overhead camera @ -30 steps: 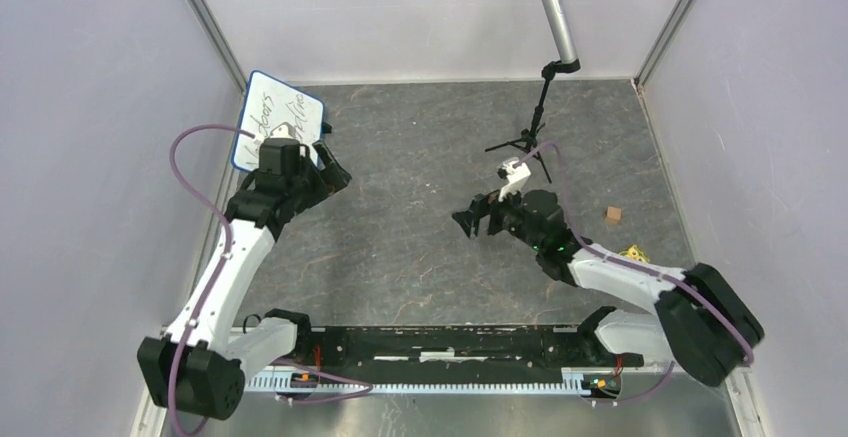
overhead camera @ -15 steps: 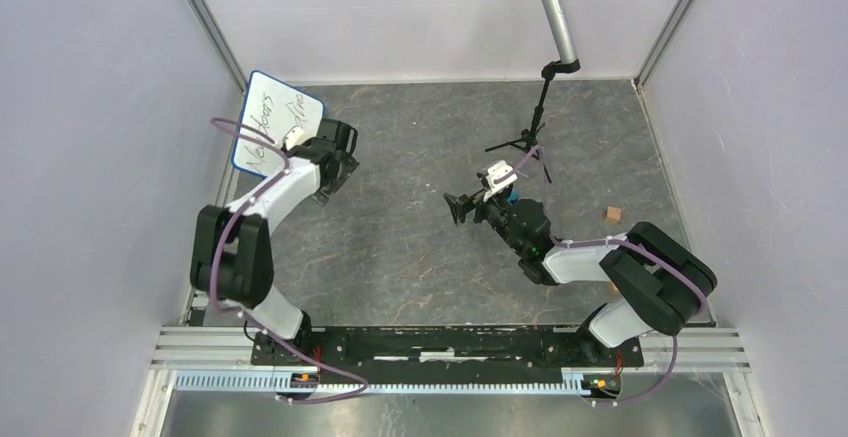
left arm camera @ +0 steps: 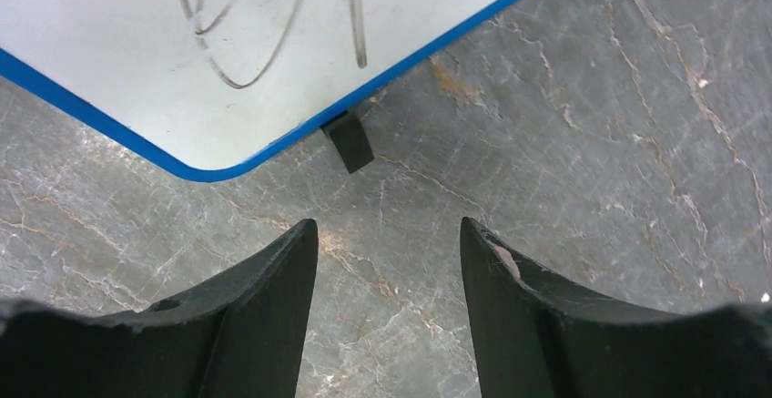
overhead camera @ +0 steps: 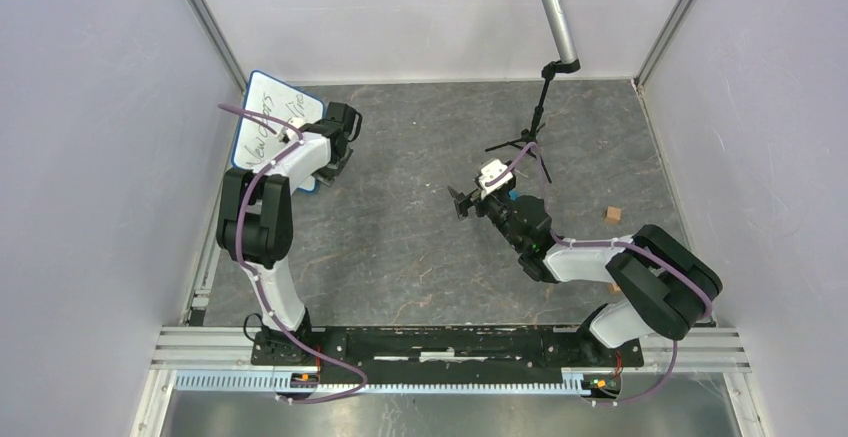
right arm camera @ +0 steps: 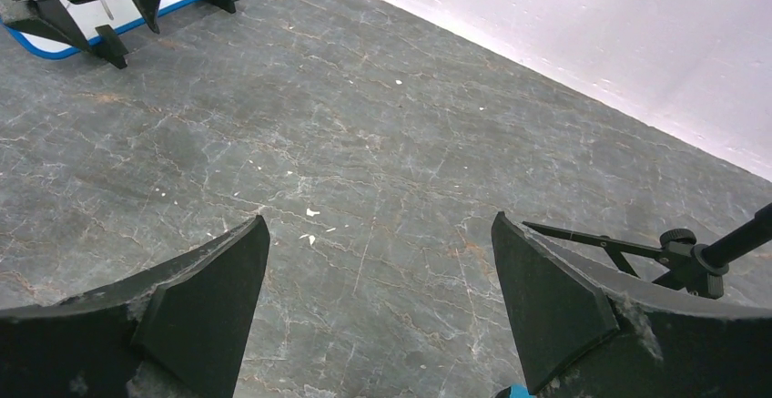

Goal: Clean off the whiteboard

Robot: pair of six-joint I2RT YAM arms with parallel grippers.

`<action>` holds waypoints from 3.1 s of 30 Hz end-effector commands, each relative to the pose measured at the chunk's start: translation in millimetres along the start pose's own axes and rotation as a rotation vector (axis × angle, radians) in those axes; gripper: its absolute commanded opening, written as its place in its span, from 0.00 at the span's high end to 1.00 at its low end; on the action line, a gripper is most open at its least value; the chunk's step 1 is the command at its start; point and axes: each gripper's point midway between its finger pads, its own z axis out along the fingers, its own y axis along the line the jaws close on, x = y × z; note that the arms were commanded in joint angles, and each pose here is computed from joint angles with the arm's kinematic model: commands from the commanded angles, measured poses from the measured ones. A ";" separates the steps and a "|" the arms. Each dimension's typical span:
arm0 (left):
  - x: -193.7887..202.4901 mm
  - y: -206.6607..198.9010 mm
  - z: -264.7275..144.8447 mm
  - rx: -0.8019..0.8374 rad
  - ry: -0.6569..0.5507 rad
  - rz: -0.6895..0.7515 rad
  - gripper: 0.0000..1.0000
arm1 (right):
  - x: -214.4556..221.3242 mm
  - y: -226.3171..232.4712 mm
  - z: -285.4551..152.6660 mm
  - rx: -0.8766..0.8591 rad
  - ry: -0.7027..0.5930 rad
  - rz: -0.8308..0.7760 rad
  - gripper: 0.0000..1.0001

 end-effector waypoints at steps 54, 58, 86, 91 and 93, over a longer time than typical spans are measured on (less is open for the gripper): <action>100.3 63.7 -33.9 -0.015 0.121 0.055 0.98 | -17.1 -0.2 4.6 -0.005 -0.026 -0.002 0.02; 127.9 61.1 -50.9 0.023 0.152 0.079 0.97 | -16.3 1.9 3.8 -0.015 -0.024 0.004 0.02; 20.2 54.3 -215.4 0.548 -0.057 0.344 0.00 | 30.7 76.3 53.8 -0.194 0.173 0.081 0.02; -30.3 63.9 -263.4 0.737 -0.219 0.394 0.00 | 30.6 138.8 71.3 -0.363 0.183 0.051 0.02; -47.0 67.2 -282.4 0.801 -0.278 0.417 0.00 | 34.2 158.2 78.2 -0.404 0.199 0.031 0.02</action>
